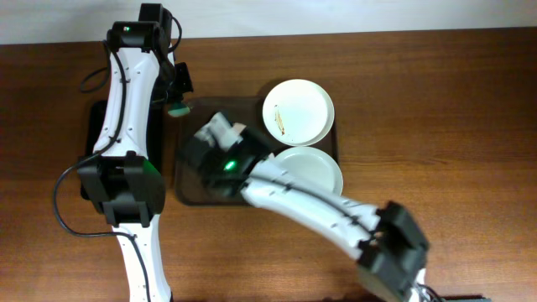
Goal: Clean dirty plates on tray and stack at the side
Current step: 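Lift the pink plate with the right gripper and carry it right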
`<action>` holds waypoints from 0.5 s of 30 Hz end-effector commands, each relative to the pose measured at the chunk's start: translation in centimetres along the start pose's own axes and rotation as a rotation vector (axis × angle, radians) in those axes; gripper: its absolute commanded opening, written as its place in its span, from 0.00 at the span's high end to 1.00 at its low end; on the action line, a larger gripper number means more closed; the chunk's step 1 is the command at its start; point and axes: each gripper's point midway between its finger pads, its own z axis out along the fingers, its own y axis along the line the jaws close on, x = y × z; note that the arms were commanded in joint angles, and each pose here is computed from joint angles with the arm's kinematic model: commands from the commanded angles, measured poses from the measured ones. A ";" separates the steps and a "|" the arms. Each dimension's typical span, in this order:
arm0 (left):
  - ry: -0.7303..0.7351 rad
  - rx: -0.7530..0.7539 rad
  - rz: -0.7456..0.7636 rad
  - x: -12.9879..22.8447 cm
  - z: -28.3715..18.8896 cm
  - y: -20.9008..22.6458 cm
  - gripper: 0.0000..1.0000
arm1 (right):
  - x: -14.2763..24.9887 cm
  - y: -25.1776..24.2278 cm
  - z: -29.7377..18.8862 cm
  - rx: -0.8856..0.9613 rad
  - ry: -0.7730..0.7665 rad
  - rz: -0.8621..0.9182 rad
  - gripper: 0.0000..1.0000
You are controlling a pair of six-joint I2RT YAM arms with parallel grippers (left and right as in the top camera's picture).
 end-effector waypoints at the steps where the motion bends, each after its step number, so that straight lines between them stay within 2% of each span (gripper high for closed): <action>1: 0.016 -0.001 -0.002 -0.1 0.8 0.6 0.99 | 0.8 -3.9 -0.7 -0.287 0.029 0.258 0.96; 9: 0.040 -0.003 -0.002 0.5 0.7 0.7 0.99 | 6.0 -11.6 2.7 -0.786 0.188 0.698 0.96; 12: 0.054 -0.007 -0.001 0.8 0.7 0.8 0.99 | 9.4 -16.3 4.4 -0.839 0.229 0.898 0.96; 15: 0.062 -0.010 -0.001 1.0 0.7 0.9 0.99 | 13.4 -20.7 6.5 -0.753 0.257 1.036 0.96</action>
